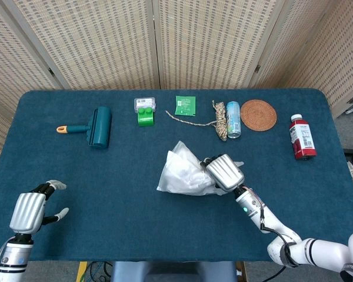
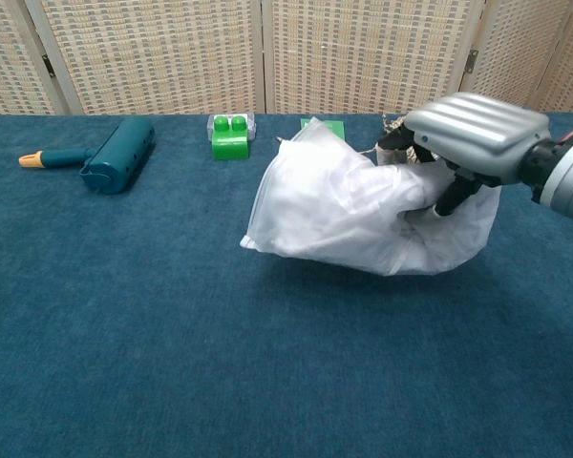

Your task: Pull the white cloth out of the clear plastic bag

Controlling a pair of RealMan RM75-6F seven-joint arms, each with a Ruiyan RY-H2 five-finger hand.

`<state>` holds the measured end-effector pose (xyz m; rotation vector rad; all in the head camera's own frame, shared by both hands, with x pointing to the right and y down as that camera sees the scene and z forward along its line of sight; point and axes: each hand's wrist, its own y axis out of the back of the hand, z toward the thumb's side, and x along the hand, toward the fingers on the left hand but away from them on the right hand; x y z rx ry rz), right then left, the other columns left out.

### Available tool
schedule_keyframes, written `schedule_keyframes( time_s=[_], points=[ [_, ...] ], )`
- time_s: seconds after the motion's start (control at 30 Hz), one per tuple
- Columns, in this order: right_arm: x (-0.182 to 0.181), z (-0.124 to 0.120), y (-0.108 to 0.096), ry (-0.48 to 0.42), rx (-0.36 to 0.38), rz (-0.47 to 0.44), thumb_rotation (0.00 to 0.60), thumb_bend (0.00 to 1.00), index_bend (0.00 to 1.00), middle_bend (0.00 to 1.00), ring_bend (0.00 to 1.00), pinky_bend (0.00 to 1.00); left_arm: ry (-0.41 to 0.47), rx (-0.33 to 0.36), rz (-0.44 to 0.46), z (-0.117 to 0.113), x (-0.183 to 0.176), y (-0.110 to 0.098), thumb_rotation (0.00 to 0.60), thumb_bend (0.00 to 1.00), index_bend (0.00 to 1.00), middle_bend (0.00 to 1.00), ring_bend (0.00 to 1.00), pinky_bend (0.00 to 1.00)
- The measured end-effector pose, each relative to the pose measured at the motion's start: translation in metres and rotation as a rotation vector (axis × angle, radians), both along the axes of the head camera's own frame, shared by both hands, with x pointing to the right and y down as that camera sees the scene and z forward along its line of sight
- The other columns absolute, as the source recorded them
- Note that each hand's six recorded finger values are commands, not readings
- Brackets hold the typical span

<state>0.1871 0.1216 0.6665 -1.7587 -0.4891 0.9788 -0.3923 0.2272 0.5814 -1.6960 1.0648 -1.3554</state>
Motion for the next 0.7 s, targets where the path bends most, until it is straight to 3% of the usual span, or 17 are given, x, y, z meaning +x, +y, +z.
schedule_keyframes(
  time_s=[0.13,0.33,0.7],
  points=[
    [0.004,-0.012,-0.006,-0.034,0.075,-0.023,0.6,0.63,0.55,0.66,0.63,0.71,0.015,0.026,0.028,-0.005,0.011,-0.011,0.6,0.05,0.36,0.37,0.43,0.63],
    [0.008,-0.023,-0.012,-0.096,0.163,-0.056,0.6,0.63,0.55,0.66,0.63,0.71,0.051,0.068,0.068,-0.011,0.029,-0.027,0.6,0.05,0.25,0.39,0.45,0.64],
    [0.008,-0.034,-0.017,-0.235,0.25,-0.107,0.6,0.63,0.55,0.66,0.63,0.71,0.138,0.154,0.149,-0.022,0.061,-0.057,0.6,0.05,0.22,0.52,0.54,0.72]
  ],
)
